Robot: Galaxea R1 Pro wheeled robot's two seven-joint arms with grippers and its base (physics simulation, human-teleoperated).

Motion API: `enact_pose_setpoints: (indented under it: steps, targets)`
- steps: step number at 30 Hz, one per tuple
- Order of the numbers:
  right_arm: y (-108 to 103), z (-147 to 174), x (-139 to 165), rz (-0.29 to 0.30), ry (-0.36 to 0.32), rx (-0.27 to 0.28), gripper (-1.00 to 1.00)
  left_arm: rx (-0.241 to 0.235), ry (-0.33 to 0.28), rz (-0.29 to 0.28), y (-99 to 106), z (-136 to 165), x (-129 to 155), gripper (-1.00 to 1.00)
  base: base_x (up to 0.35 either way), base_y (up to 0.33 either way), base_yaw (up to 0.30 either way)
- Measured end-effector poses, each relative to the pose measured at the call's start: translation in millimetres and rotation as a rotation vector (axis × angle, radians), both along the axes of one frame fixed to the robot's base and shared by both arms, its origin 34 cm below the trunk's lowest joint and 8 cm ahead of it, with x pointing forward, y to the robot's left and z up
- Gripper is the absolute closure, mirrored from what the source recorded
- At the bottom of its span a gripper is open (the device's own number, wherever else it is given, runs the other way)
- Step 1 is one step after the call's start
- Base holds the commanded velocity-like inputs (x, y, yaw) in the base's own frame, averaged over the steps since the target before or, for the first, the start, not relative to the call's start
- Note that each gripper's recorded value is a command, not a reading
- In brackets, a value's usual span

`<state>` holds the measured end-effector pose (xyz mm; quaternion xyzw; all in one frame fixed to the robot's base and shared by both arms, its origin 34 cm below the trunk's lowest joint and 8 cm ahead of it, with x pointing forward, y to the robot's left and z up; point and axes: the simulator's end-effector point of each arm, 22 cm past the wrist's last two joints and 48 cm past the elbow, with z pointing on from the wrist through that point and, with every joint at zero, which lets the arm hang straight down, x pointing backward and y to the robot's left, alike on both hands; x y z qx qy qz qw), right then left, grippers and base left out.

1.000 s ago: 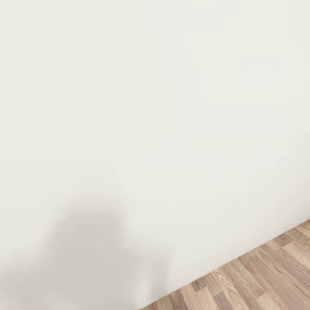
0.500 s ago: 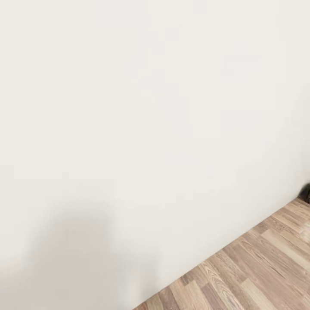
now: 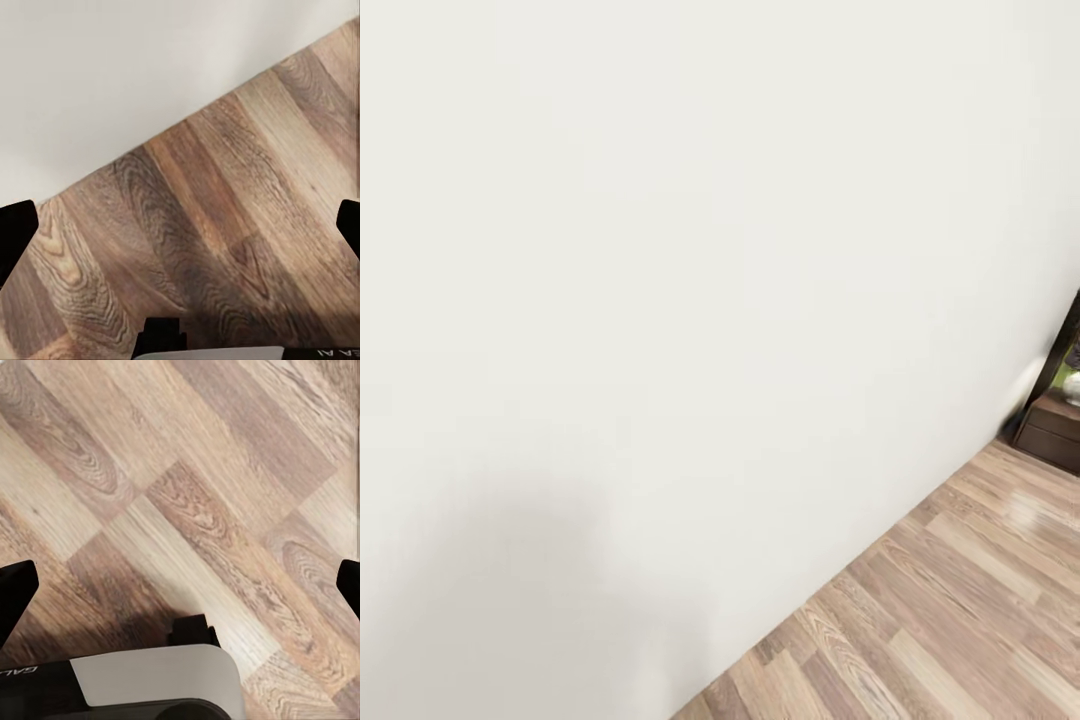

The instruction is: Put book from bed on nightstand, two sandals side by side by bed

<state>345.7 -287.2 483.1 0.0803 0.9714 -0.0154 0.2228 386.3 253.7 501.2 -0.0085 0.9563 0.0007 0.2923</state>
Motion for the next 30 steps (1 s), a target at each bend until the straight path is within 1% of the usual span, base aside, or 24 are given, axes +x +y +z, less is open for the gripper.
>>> enact_pose_setpoints:
  steps: [30]
  targets:
    - [0.3, -2.2, -3.6, 0.002, 0.011, 0.0, -1.0, -0.001, 0.011, -0.001, -0.7, -2.6, -3.5, -1.0, 0.001, 0.0, -0.235]
